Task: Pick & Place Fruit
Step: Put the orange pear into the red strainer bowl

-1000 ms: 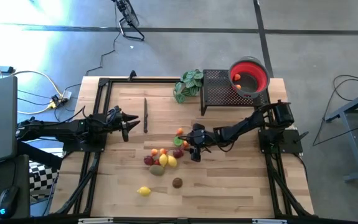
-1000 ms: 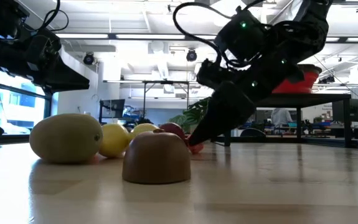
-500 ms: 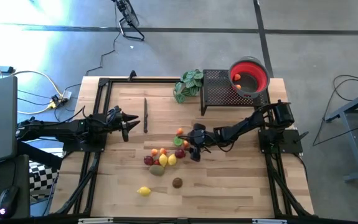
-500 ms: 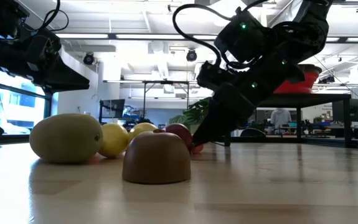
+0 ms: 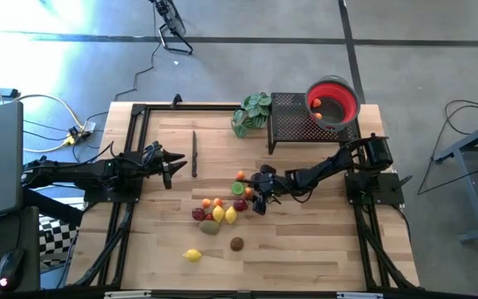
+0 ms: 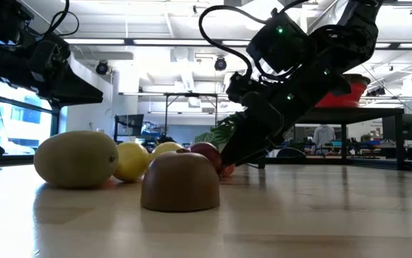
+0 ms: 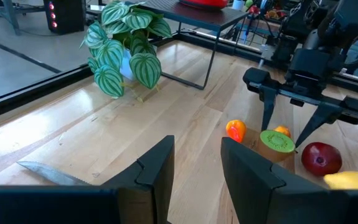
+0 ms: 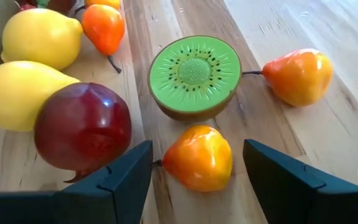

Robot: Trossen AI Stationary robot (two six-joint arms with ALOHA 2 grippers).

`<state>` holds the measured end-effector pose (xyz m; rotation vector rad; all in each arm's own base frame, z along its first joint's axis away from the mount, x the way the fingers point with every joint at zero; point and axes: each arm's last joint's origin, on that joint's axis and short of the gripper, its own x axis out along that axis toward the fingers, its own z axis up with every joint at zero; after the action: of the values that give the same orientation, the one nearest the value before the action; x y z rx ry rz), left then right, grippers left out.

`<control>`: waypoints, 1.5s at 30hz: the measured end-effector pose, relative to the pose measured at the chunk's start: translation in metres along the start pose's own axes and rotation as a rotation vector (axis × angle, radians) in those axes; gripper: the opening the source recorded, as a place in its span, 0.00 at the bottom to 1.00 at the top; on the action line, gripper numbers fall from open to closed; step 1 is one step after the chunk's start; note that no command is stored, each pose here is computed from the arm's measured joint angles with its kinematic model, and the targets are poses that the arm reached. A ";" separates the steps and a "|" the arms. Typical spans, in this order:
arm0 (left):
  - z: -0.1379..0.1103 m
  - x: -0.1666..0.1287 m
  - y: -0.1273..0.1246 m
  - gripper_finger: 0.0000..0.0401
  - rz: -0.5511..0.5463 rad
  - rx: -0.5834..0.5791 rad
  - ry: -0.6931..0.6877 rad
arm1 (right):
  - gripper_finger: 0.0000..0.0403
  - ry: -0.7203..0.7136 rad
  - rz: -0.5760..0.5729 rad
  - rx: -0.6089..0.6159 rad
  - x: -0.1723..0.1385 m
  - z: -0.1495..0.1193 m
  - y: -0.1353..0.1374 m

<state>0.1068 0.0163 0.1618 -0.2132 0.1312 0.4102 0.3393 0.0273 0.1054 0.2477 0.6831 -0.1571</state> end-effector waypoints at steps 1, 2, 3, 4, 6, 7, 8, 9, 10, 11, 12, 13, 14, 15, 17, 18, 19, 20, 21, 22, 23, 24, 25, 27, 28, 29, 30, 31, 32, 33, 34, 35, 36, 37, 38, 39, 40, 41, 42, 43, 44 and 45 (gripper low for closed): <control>0.000 0.000 0.000 0.32 0.000 0.000 0.000 | 0.60 0.000 0.000 0.000 0.000 0.000 0.000; 0.000 0.000 0.000 0.32 0.000 0.000 0.000 | 0.60 0.000 0.000 0.000 0.000 0.000 0.000; 0.000 0.000 0.000 0.32 0.000 0.000 0.000 | 0.60 0.000 0.000 0.000 0.000 0.000 0.000; 0.000 0.000 0.000 0.32 0.000 0.000 0.000 | 0.60 0.000 -0.001 0.000 0.000 0.000 0.000; 0.000 0.000 0.000 0.32 0.000 0.000 0.000 | 0.60 0.000 -0.002 -0.001 0.000 0.000 0.000; 0.000 0.000 0.000 0.32 0.000 0.000 0.000 | 0.60 0.000 -0.002 -0.001 0.000 0.000 0.000; 0.000 0.000 0.000 0.32 0.000 0.000 0.000 | 0.60 0.001 -0.003 -0.002 0.000 0.000 0.000; 0.000 0.000 0.000 0.32 0.000 0.000 0.000 | 0.60 0.002 -0.004 -0.002 0.000 0.000 0.000; 0.000 0.000 0.000 0.32 0.000 0.000 0.000 | 0.60 0.004 -0.005 -0.003 0.000 -0.001 0.000; 0.000 0.000 0.000 0.32 0.000 0.000 0.000 | 0.60 0.006 -0.005 -0.003 0.000 -0.001 0.000; 0.000 0.000 0.000 0.32 0.000 0.000 0.000 | 0.60 0.007 -0.006 -0.004 0.000 -0.001 0.000; 0.000 0.000 0.000 0.32 0.000 0.000 0.000 | 0.60 0.007 -0.006 -0.004 0.000 -0.001 0.000; 0.000 0.000 0.000 0.32 0.000 0.000 0.000 | 0.60 0.007 -0.006 -0.004 0.000 -0.001 0.000; 0.000 0.000 0.000 0.32 0.000 0.000 0.000 | 0.60 0.007 -0.006 -0.004 0.000 -0.001 0.000; 0.000 0.000 0.000 0.32 0.000 0.000 0.000 | 0.60 0.007 -0.006 -0.004 0.000 -0.001 0.000; 0.000 0.000 0.000 0.32 0.000 0.000 0.000 | 0.60 0.007 -0.006 -0.004 0.000 -0.001 0.000; 0.000 0.000 0.000 0.32 0.000 0.000 0.000 | 0.60 0.007 -0.006 -0.004 0.000 -0.001 0.000; 0.000 0.000 0.000 0.32 0.000 0.000 0.000 | 0.60 0.007 -0.006 -0.004 0.000 -0.001 0.000; 0.000 0.000 0.000 0.32 0.000 0.000 0.000 | 0.60 0.007 -0.006 -0.004 0.000 -0.001 0.000; 0.000 0.000 0.000 0.32 0.000 0.000 0.000 | 0.60 0.007 -0.006 -0.004 0.000 -0.001 0.000; 0.000 0.000 0.000 0.32 0.000 0.000 0.000 | 0.60 0.007 -0.006 -0.004 0.000 -0.001 0.000; 0.000 0.000 0.000 0.32 0.000 0.000 0.000 | 0.60 0.007 -0.006 -0.004 0.000 -0.001 0.000; 0.000 0.000 0.000 0.32 0.000 0.000 0.000 | 0.60 0.007 -0.006 -0.004 0.000 -0.001 0.000; 0.000 0.000 0.000 0.32 0.000 0.000 0.001 | 0.60 0.007 -0.006 -0.004 0.000 -0.001 0.000; 0.000 0.000 0.000 0.32 0.000 0.000 0.001 | 0.60 0.006 -0.006 -0.004 0.000 -0.001 0.000; 0.000 0.000 0.000 0.32 0.000 0.000 0.001 | 0.60 0.007 -0.006 -0.005 0.000 -0.001 0.000; 0.000 0.000 0.000 0.32 0.000 0.000 0.001 | 0.60 0.007 -0.006 -0.004 0.000 -0.001 0.000; 0.000 0.000 0.000 0.32 0.000 0.000 0.001 | 0.60 0.007 -0.006 -0.005 0.000 -0.001 0.000; 0.000 0.000 0.000 0.32 0.001 0.000 0.001 | 0.60 0.007 -0.006 -0.005 0.000 -0.001 0.000; 0.000 0.000 0.000 0.32 0.001 0.000 0.001 | 0.60 0.007 -0.006 -0.005 0.000 -0.001 0.000; 0.000 0.000 0.000 0.32 0.000 0.000 0.001 | 0.60 0.007 -0.006 -0.005 0.000 -0.001 0.000; 0.000 0.000 0.000 0.32 0.001 0.000 0.001 | 0.60 0.007 -0.006 -0.005 0.000 -0.001 0.000; 0.000 0.000 0.000 0.32 0.001 0.000 0.001 | 0.60 0.007 -0.006 -0.005 0.000 -0.001 0.000; 0.000 0.000 0.000 0.32 0.001 0.000 0.001 | 0.60 0.007 -0.006 -0.005 0.000 -0.001 0.000; 0.000 0.000 0.000 0.32 0.001 0.000 0.001 | 0.60 0.006 -0.006 -0.005 0.000 -0.001 0.000; 0.000 0.000 0.000 0.32 0.001 0.000 0.001 | 0.60 0.007 -0.006 -0.005 0.000 -0.001 0.000; 0.000 0.000 0.000 0.32 0.001 0.000 0.001 | 0.59 0.007 -0.006 -0.005 0.000 -0.001 0.000; 0.000 0.000 0.000 0.32 0.001 0.000 0.001 | 0.58 0.007 -0.006 -0.005 0.000 -0.001 0.000; 0.000 0.000 0.000 0.32 0.001 0.000 0.001 | 0.57 0.007 -0.006 -0.005 0.000 -0.001 0.000; 0.000 0.000 0.000 0.32 0.001 0.000 0.001 | 0.55 0.007 -0.005 -0.005 0.000 -0.001 0.000; 0.000 0.000 0.000 0.32 0.000 0.000 0.001 | 0.53 0.008 -0.003 -0.005 0.000 -0.001 0.000; 0.000 0.000 0.000 0.32 0.001 0.000 0.001 | 0.50 0.008 -0.003 -0.005 0.000 -0.001 0.000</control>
<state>0.1068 0.0163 0.1616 -0.2131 0.1319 0.4106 0.3388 0.0273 0.1049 0.2430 0.6916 -0.1570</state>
